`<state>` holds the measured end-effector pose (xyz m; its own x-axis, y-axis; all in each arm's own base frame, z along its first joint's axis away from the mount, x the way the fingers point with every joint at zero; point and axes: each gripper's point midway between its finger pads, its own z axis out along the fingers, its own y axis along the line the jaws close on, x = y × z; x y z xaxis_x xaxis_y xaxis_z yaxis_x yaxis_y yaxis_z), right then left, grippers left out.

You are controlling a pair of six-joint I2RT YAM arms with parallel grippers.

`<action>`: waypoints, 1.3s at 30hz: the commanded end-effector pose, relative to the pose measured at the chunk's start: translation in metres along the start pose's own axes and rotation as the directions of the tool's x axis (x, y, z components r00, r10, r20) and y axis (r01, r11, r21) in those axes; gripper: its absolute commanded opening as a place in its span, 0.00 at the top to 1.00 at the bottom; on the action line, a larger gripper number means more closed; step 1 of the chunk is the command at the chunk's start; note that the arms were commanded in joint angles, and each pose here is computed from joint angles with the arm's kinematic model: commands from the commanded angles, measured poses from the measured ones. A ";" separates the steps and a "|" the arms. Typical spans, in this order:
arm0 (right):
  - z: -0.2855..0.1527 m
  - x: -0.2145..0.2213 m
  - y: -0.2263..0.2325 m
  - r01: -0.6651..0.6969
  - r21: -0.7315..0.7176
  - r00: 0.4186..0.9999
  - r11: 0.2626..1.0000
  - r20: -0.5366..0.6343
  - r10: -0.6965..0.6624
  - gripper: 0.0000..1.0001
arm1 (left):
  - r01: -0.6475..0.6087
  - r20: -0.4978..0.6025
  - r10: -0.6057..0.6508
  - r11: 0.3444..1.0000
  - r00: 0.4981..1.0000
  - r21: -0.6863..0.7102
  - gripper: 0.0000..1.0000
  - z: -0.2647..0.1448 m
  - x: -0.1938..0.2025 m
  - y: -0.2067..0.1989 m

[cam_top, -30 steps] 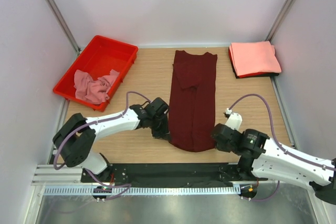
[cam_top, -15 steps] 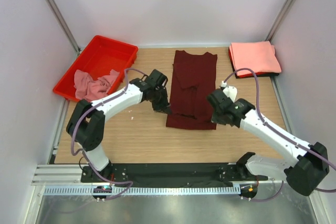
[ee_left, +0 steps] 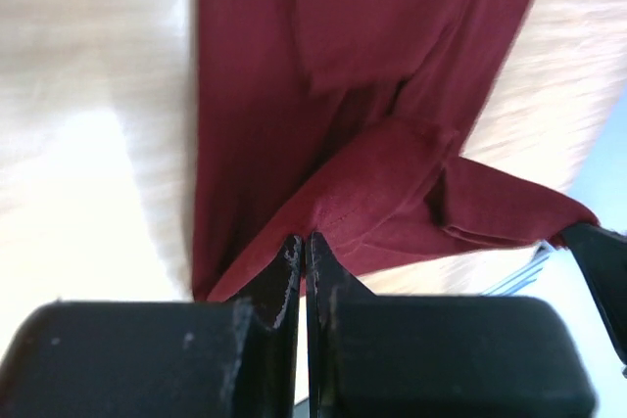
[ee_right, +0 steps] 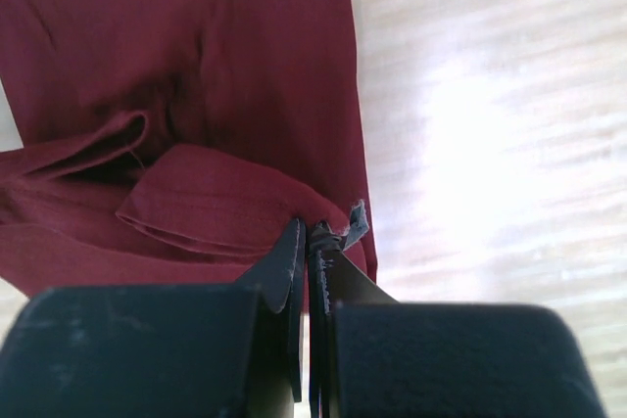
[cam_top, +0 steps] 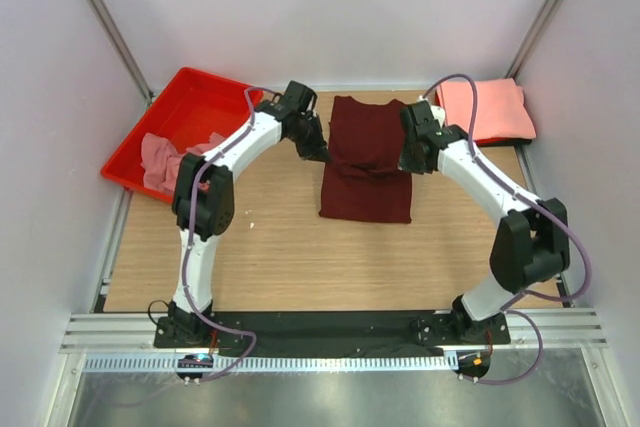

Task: Fold and stack the t-shirts
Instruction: Fold the tshirt

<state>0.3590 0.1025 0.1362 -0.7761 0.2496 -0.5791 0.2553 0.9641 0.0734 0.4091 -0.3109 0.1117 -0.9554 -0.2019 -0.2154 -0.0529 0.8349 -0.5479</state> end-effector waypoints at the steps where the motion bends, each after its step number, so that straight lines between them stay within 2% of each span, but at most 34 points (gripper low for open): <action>1: 0.013 -0.040 0.010 0.019 -0.044 0.999 0.999 0.051 -0.016 0.99 | -0.021 -0.014 0.023 0.993 1.000 0.112 1.00 -0.006 -0.025 -0.021; 2: 0.018 -0.041 0.011 0.018 -0.051 0.999 0.999 0.038 -0.016 0.99 | -0.007 -0.018 0.010 0.992 1.000 0.129 1.00 0.006 -0.030 -0.020; 8: 0.052 -0.060 0.009 -0.013 -0.046 1.000 0.999 0.025 0.014 0.99 | -0.011 0.036 0.002 0.971 0.999 0.239 1.00 0.016 -0.071 -0.031; 12: 0.072 -0.070 0.004 -0.031 -0.035 0.999 0.999 0.014 0.031 0.99 | 0.038 0.009 -0.042 0.957 0.999 0.288 1.00 0.040 -0.081 -0.025; 16: 0.090 -0.076 0.003 -0.030 -0.046 1.000 0.998 0.008 0.030 0.99 | 0.027 0.024 -0.039 0.934 0.999 0.355 1.00 0.054 -0.092 -0.030; 20: 0.104 -0.082 0.005 -0.055 -0.080 0.998 0.995 0.014 0.057 0.99 | 0.029 0.040 -0.046 0.931 0.998 0.364 1.00 0.064 -0.098 -0.029; 21: 0.110 -0.081 0.005 -0.056 -0.081 0.998 0.995 0.008 0.057 0.98 | 0.032 0.042 -0.051 0.931 0.998 0.363 1.00 0.067 -0.100 -0.027; 23: 0.113 -0.087 0.009 -0.055 -0.102 0.998 0.993 0.018 0.057 0.91 | 0.033 0.045 -0.053 0.930 0.998 0.366 1.00 0.070 -0.104 -0.025; 28: 0.118 -0.107 0.016 -0.051 -0.150 0.998 0.987 0.039 0.057 0.77 | 0.020 0.085 -0.054 0.935 0.995 0.355 0.85 0.057 -0.113 -0.022; 31: 0.098 -0.119 0.022 -0.025 -0.186 0.998 0.982 0.053 0.035 0.63 | -0.013 0.153 -0.035 0.953 0.988 0.304 0.72 0.030 -0.119 -0.016; 32: 0.092 -0.114 0.018 -0.026 -0.179 0.999 0.984 0.033 0.033 0.54 | -0.070 0.212 0.008 0.957 0.977 0.283 0.68 0.007 -0.125 -0.022; 33: 0.088 -0.109 0.016 -0.026 -0.174 0.999 0.984 0.022 0.031 0.52 | -0.082 0.234 0.021 0.964 0.972 0.251 0.60 -0.001 -0.125 -0.019; 34: 0.075 -0.110 0.013 -0.032 -0.175 0.999 0.984 0.027 0.037 0.50 | -0.066 0.228 0.021 0.979 0.973 0.193 0.57 0.002 -0.117 -0.002; 35: 0.073 -0.095 0.008 -0.036 -0.163 0.999 0.986 -0.014 0.034 0.48 | -0.109 0.258 0.057 0.975 0.965 0.194 0.55 -0.017 -0.115 -0.011; 38: 0.049 -0.070 0.011 -0.039 -0.231 0.996 0.972 -0.081 0.020 0.48 | -0.100 0.204 0.068 0.984 0.977 0.148 0.53 -0.012 -0.085 0.007; 39: 0.042 -0.062 0.015 -0.044 -0.269 0.994 0.962 -0.106 0.016 0.49 | -0.113 0.204 0.081 0.982 0.976 0.154 0.52 -0.021 -0.078 0.004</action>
<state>0.4702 0.0847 0.1074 -0.8035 0.2897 -0.5201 0.1913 0.9529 0.2352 0.4926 -0.2877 0.1057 -0.9070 -0.2804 -0.3142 0.0029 0.7420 -0.6703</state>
